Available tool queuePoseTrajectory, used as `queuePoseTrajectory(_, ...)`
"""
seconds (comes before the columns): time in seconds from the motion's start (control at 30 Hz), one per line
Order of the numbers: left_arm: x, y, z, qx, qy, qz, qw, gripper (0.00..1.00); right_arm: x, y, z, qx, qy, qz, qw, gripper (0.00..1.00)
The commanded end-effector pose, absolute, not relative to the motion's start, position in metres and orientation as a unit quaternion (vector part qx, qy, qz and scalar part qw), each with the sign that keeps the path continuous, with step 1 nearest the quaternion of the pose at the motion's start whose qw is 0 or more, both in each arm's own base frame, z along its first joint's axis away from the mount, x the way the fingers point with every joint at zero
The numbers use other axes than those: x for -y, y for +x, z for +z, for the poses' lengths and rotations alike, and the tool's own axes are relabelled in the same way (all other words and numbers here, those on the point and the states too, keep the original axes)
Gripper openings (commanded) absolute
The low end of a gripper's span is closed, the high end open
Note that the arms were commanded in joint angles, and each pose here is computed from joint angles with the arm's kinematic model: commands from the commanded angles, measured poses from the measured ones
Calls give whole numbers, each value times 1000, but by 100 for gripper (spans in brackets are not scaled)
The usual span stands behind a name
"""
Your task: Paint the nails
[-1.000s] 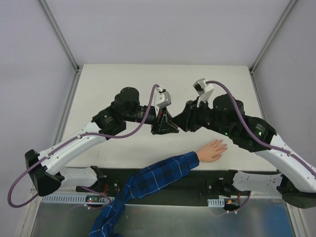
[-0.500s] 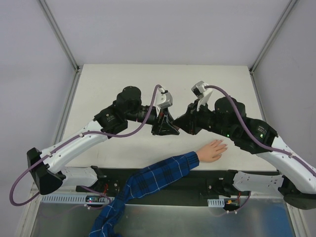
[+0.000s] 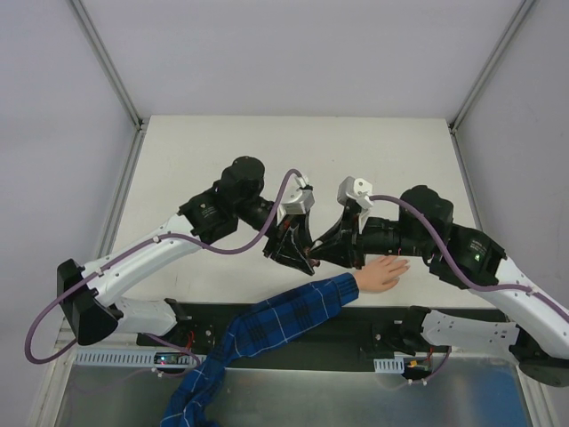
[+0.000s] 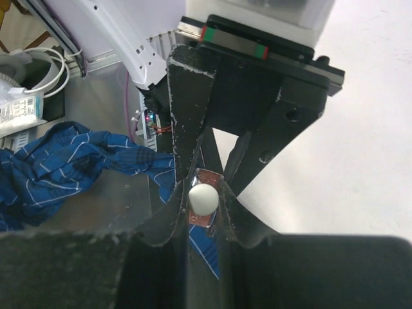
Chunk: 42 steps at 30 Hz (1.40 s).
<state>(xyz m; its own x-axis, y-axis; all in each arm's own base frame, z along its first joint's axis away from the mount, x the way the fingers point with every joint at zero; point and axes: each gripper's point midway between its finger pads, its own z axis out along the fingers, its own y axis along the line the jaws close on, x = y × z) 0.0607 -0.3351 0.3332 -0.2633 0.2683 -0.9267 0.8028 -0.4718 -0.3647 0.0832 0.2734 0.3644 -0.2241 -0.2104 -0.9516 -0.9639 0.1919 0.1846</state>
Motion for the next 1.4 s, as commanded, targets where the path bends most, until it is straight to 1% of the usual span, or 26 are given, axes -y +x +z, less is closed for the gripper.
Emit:
queuePoseTrajectory(0.0,326,47,349,-421,590,-666,178,0,-268,69,391,-594,-477,470,446,1)
queuePoseTrajectory(0.07,327,48,349,-423,589,-665,180,0,-265,72,394,-604,-471,463,447,0)
queuePoseTrajectory(0.1,330,51,350,-430,586,-659,191,0,-265,74,387,-621,-469,453,436,2)
queuePoseTrajectory(0.13,332,55,351,-437,584,-653,205,0,-263,76,393,-628,-458,451,438,34)
queuePoseTrajectory(0.17,335,59,350,-445,581,-646,217,0,-262,80,393,-641,-446,445,438,51)
queuePoseTrajectory(0.2,336,62,353,-450,579,-639,234,0,-257,94,385,-674,-421,415,444,62)
queuePoseTrajectory(0.23,344,78,350,-481,563,-614,272,0,-252,101,397,-692,-384,411,453,74)
queuePoseTrajectory(0.27,346,86,349,-489,560,-600,297,0,-245,110,399,-712,-355,394,460,77)
queuePoseTrajectory(0.3,347,95,349,-506,549,-581,325,0,-231,124,395,-746,-314,354,469,80)
queuePoseTrajectory(0.33,351,116,346,-538,526,-549,364,0,-226,131,397,-760,-292,337,472,84)
queuePoseTrajectory(0.37,351,122,345,-547,519,-536,379,0,-220,133,409,-767,-258,342,477,84)
queuePoseTrajectory(0.4,351,128,343,-556,513,-525,391,0,-213,140,408,-779,-232,325,484,84)
queuePoseTrajectory(0.47,352,147,341,-576,489,-496,428,0,-213,144,404,-791,-187,333,479,84)
queuePoseTrajectory(0.5,352,150,339,-581,484,-488,435,0,-214,150,407,-788,-168,335,489,84)
queuePoseTrajectory(0.57,353,161,341,-590,469,-475,454,0,-220,157,402,-792,-146,336,488,79)
queuePoseTrajectory(0.6,353,163,342,-591,466,-474,457,0,-220,161,399,-795,-139,329,490,74)
queuePoseTrajectory(0.63,353,162,344,-591,462,-476,459,0,-225,164,396,-798,-140,324,488,65)
queuePoseTrajectory(0.7,354,165,349,-587,454,-476,472,0,-232,168,397,-796,-143,324,491,58)
queuePoseTrajectory(1.03,353,166,349,-590,443,-480,475,0,-260,181,388,-799,-142,323,488,57)
queuePoseTrajectory(1.17,350,162,352,-585,440,-485,479,0,-267,185,379,-805,-137,320,481,53)
queuePoseTrajectory(1.3,350,154,353,-575,448,-501,466,0,-270,186,376,-805,-143,319,479,50)
queuePoseTrajectory(1.33,350,149,355,-568,454,-506,463,0,-268,185,376,-805,-146,317,479,48)
queuePoseTrajectory(1.37,349,147,356,-565,458,-510,460,0,-266,183,376,-806,-150,316,478,43)
